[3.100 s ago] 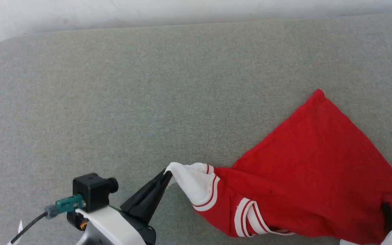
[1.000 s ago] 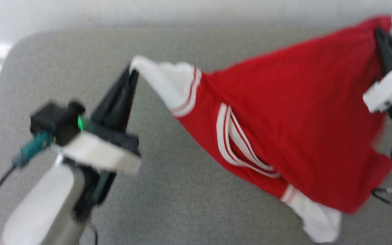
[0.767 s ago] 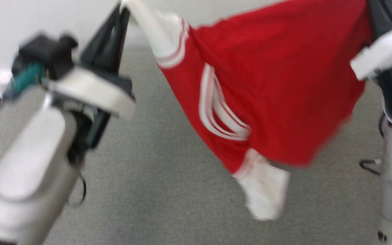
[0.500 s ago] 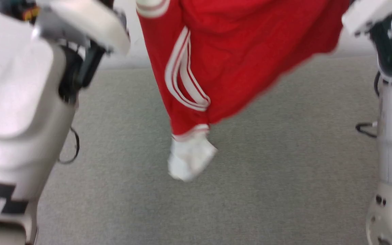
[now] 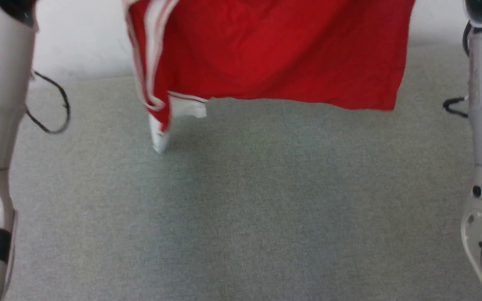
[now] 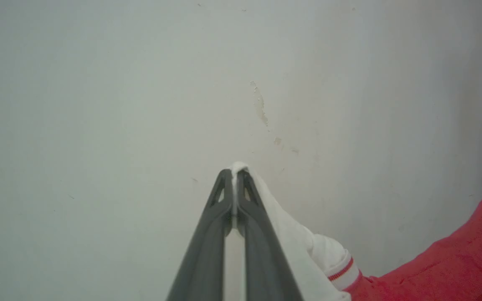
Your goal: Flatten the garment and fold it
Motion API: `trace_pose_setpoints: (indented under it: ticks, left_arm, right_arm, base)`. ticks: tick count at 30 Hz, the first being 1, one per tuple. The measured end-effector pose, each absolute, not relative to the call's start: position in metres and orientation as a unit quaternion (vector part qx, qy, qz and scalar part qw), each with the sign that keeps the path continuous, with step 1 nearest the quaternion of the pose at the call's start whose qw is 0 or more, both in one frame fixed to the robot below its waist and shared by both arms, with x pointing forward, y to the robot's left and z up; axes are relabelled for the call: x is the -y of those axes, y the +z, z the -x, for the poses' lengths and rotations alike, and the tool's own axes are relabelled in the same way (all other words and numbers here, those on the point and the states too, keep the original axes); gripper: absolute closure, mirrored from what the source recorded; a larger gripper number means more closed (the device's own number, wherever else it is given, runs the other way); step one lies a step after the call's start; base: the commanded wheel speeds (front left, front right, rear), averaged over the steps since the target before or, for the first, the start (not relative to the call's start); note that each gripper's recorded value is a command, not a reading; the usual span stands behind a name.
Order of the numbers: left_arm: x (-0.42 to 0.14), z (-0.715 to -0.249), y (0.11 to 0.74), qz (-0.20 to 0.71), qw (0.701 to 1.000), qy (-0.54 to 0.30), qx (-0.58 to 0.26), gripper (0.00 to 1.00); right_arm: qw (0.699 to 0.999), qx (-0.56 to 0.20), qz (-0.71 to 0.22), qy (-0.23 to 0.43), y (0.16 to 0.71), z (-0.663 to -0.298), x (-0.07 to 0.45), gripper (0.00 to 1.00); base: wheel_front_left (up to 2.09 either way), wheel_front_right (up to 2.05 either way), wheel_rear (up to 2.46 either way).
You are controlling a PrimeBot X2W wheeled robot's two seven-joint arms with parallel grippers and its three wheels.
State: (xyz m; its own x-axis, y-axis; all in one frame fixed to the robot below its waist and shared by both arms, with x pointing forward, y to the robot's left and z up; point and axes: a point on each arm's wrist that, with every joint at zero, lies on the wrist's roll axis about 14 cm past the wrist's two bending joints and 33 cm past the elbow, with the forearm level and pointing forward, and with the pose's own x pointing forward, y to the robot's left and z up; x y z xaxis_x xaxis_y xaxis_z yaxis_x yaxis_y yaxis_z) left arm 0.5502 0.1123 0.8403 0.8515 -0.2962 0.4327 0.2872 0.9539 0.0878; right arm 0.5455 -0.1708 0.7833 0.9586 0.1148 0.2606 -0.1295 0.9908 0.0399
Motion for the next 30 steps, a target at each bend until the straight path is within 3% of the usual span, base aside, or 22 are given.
trace_pose_setpoints:
  ticks: [8, 16, 25, 30]
  left_arm:
    - [-0.104, -0.595, 0.858, -0.02, 0.954, -0.155, 0.254, 1.0]
    - [-0.091, -0.652, 0.831, -0.018, 0.945, -0.174, 0.277, 1.0]
    - [-0.085, -0.711, 0.732, 0.011, 0.944, -0.196, 0.266, 1.0]
    - [-0.091, -0.733, 0.653, 0.017, 0.956, -0.201, 0.214, 1.0]
  right_arm:
    - [0.99, 0.135, -0.008, 0.04, 0.783, -0.592, 0.181, 1.0]
    - [0.99, 0.136, 0.018, 0.022, 0.752, -0.651, 0.188, 1.0]
    - [0.992, 0.103, 0.074, 0.01, 0.659, -0.71, 0.189, 1.0]
    - [0.993, 0.074, 0.085, 0.02, 0.598, -0.729, 0.183, 1.0]
  base:
    - [0.0, 0.0, 0.0]
    - [0.0, 0.0, 0.0]
    - [0.0, 0.0, 0.0]
    - [0.0, 0.0, 0.0]
